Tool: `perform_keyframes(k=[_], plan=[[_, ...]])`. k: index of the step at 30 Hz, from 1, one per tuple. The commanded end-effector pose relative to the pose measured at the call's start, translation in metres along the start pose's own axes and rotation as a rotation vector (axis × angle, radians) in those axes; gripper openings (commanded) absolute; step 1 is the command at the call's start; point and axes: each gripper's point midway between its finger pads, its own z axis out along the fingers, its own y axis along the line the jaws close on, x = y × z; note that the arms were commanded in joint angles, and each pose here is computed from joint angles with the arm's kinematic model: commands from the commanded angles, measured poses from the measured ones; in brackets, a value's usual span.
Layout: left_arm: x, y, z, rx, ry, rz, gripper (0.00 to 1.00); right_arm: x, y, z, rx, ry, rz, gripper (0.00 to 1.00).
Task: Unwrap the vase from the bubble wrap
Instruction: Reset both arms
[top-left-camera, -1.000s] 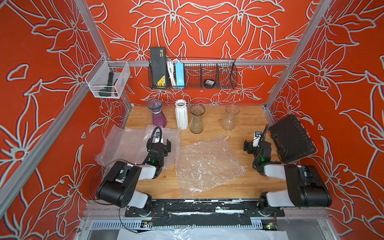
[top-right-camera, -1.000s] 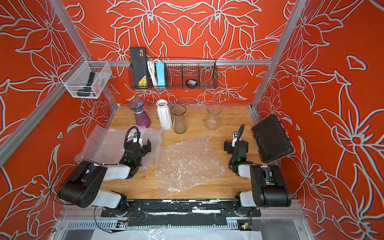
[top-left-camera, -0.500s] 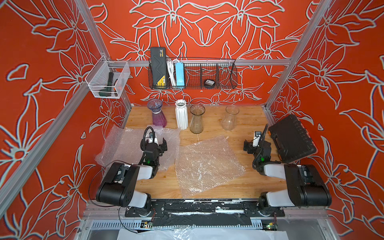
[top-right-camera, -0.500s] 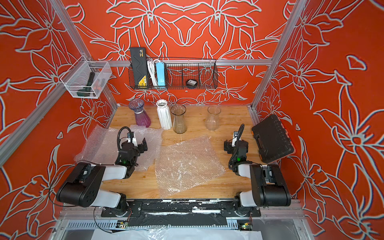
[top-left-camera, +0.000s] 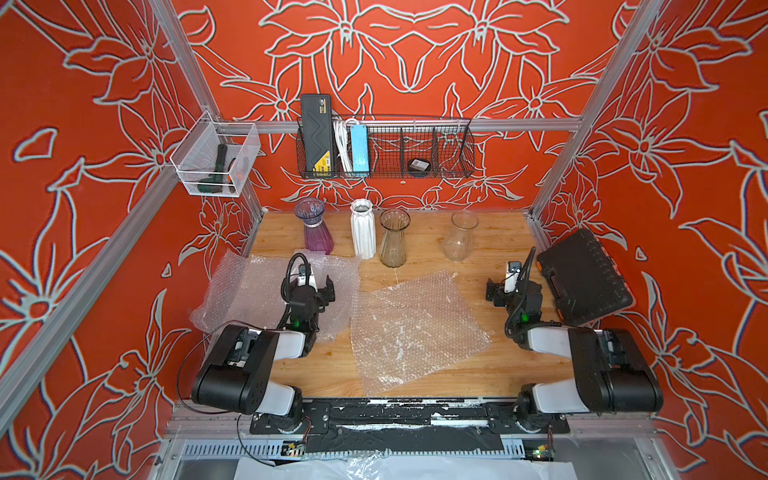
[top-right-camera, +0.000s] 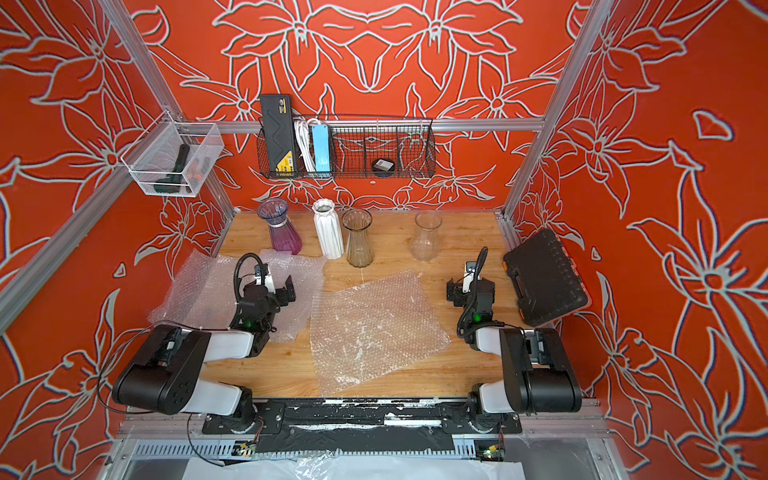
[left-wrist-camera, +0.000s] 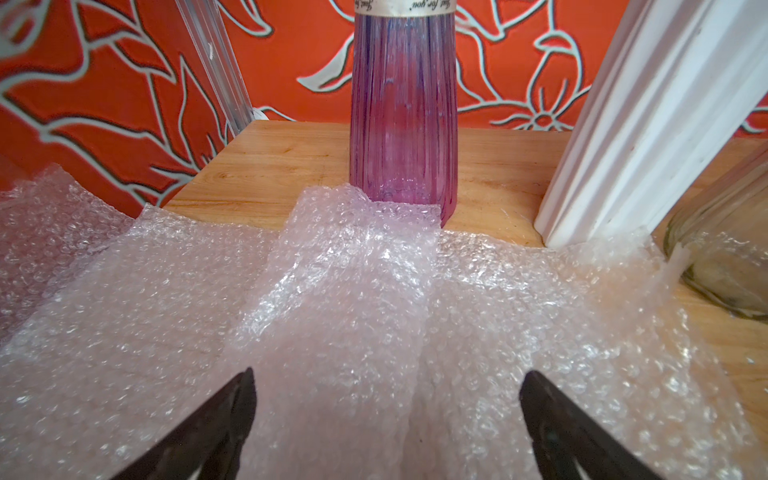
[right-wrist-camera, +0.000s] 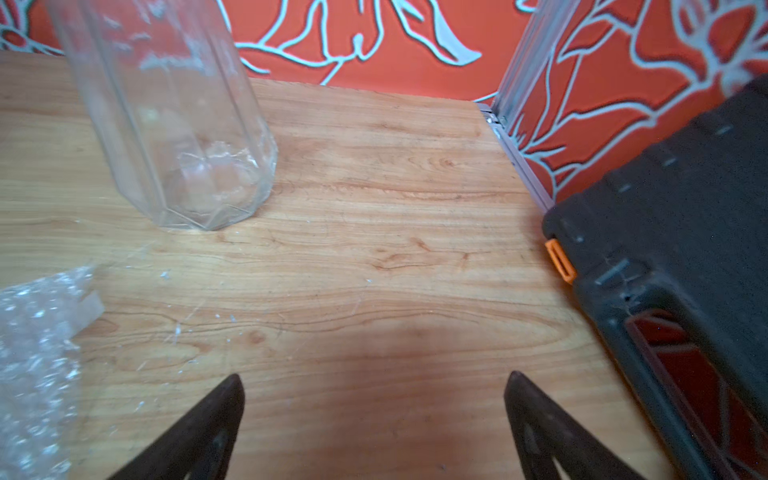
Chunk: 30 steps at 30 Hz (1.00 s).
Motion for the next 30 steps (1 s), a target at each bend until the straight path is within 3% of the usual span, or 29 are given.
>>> perform_keyframes(k=[1,3,5,7,30], plan=[[-0.01,0.001,-0.001,-0.01,-0.038,-0.013,0.98,-0.007,0.005,-0.008,-0.005,-0.058,-0.029,0.98],[-0.01,0.001,-0.001,-0.01,-0.038,-0.013,0.98,-0.006,0.0,-0.02,0.046,-0.115,-0.023,0.98],[-0.01,0.001,-0.002,-0.009,-0.037,-0.013,0.98,-0.004,-0.009,-0.016,0.097,-0.082,0.003,0.98],[-0.01,0.001,-0.002,-0.009,-0.037,-0.013,0.98,-0.003,-0.008,0.004,0.085,0.016,0.006,0.98],[-0.01,-0.003,-0.004,-0.006,-0.046,0.003,0.98,-0.004,-0.011,0.0,0.08,-0.007,0.015,0.98]])
